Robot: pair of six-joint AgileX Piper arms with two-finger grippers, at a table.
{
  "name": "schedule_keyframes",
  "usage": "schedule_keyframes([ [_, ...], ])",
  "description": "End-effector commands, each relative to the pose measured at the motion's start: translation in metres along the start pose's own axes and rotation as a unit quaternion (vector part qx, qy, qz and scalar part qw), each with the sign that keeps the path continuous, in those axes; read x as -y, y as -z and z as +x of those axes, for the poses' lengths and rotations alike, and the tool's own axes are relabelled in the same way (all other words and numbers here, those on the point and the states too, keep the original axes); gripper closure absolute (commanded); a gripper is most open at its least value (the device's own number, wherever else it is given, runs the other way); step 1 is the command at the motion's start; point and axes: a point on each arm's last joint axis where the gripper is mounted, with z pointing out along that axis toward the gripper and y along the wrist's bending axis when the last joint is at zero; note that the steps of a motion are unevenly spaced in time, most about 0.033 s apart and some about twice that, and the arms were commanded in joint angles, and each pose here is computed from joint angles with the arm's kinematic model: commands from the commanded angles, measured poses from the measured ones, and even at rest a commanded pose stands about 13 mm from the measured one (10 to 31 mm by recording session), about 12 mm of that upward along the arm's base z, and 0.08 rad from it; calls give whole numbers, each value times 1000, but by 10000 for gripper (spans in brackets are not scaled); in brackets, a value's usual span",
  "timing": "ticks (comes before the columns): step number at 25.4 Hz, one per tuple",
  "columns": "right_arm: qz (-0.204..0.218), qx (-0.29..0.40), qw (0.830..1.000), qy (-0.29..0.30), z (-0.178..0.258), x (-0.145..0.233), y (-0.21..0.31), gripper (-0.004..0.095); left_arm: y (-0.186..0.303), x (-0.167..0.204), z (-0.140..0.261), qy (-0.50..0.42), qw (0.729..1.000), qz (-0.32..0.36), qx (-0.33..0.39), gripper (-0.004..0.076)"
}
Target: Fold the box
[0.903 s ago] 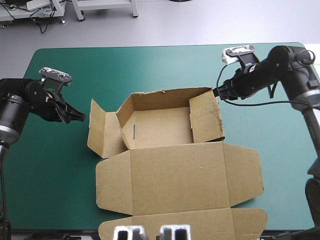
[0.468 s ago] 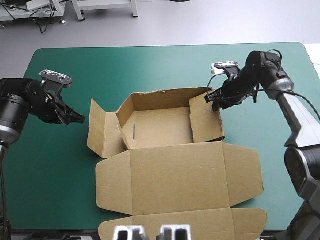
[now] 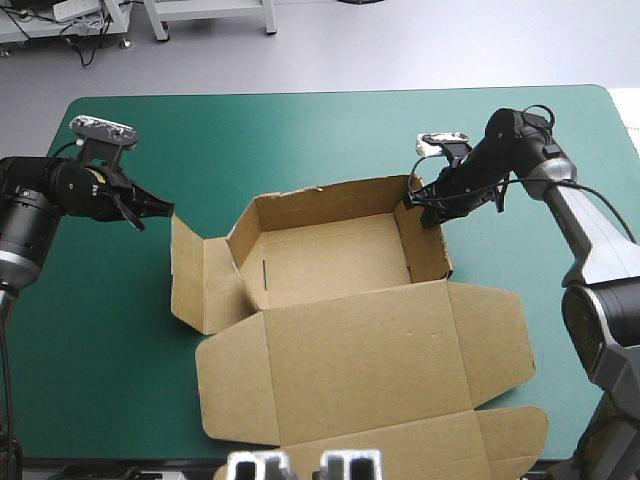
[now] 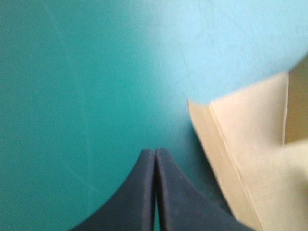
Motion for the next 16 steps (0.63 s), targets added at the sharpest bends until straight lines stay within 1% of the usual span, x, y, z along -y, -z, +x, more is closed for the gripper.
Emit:
schedule_keyframes([
  [1, -12, 54, 998, 20, -4, -12, 26, 927, 20, -6, -20, 41, 992, -23, 115, 734],
  [5, -10, 87, 996, 31, -5, -20, 49, 927, 23, -12, -31, 94, 978, -31, 181, 734],
  [8, -5, 130, 990, 44, -5, -28, 82, 927, 20, -23, -34, 150, 968, -13, 201, 734],
  [9, -1, 162, 986, 50, -3, -31, 108, 927, 12, -35, -32, 209, 958, 11, 195, 734],
  [10, -1, 175, 983, 50, -1, -32, 120, 927, 9, -43, -30, 232, 953, 21, 192, 733],
  [13, -6, 224, 973, 48, 7, -34, 160, 927, -1, -59, -27, 284, 937, 80, 188, 734],
  [14, -10, 264, 963, 48, 14, -36, 187, 927, -5, -66, -27, 298, 924, 136, 198, 734],
  [15, -12, 281, 958, 50, 17, -37, 197, 927, -7, -67, -28, 308, 914, 167, 204, 734],
  [16, -21, 315, 947, 51, 25, -41, 220, 927, -10, -72, -30, 323, 895, 218, 216, 734],
])
